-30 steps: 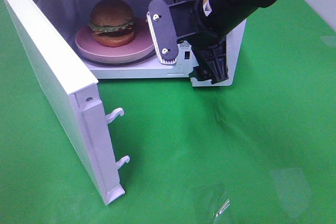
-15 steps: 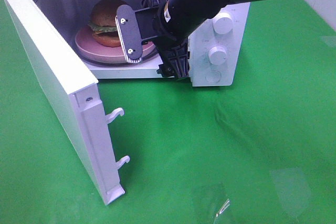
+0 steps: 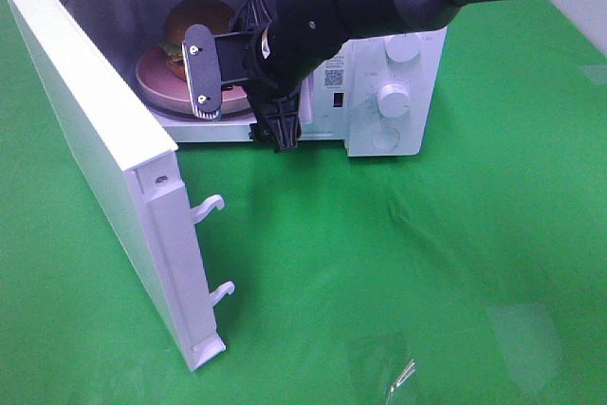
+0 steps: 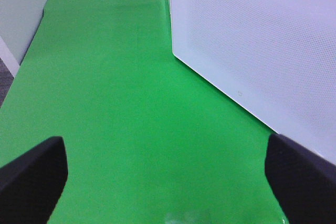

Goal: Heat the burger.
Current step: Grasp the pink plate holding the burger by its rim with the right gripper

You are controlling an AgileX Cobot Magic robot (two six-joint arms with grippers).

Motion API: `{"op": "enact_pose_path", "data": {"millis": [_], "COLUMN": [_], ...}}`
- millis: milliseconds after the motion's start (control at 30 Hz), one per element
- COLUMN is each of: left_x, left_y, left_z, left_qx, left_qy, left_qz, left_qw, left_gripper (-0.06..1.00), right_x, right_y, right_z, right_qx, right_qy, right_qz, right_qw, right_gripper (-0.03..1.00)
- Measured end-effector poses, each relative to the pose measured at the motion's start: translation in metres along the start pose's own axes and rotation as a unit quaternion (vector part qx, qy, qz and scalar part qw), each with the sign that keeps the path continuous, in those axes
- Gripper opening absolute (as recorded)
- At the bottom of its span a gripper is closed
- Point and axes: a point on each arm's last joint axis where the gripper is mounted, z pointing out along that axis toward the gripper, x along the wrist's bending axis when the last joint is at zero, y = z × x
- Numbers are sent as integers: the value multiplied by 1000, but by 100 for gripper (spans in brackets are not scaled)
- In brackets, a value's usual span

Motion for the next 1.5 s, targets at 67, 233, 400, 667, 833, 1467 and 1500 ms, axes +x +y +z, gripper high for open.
{"op": "enact_pose_path", "data": {"millis": [67,233,400,667,833,1467,1500], "left_x": [0,0,0,0,0,0,0], "left_y": [0,0,0,0,0,0,0], "left_z": [0,0,0,0,0,0,0], "left_qx": [0,0,0,0,0,0,0], "left_qy": [0,0,0,0,0,0,0], "left_qz": [0,0,0,0,0,0,0], "left_qw": [1000,1000,1000,1000,1000,1000,1000], "left_gripper": [94,94,94,94,94,94,94], "right_x": [0,2,0,-6,-8,-6,-5], "right_y": [1,3,5,5,2,-1,0], "right_z": [5,22,31,45,51,65,65], "right_qx": [-2,-9,-11,-9,-11,-19,-19], "right_qy": [-1,-4,-8,-13,-18,-19,-16], "right_qz": [4,14,16,24,34,55,62], "right_qw": [1000,1000,1000,1000,999,998,998], "right_gripper": [93,92,91,90,90,70,63]}}
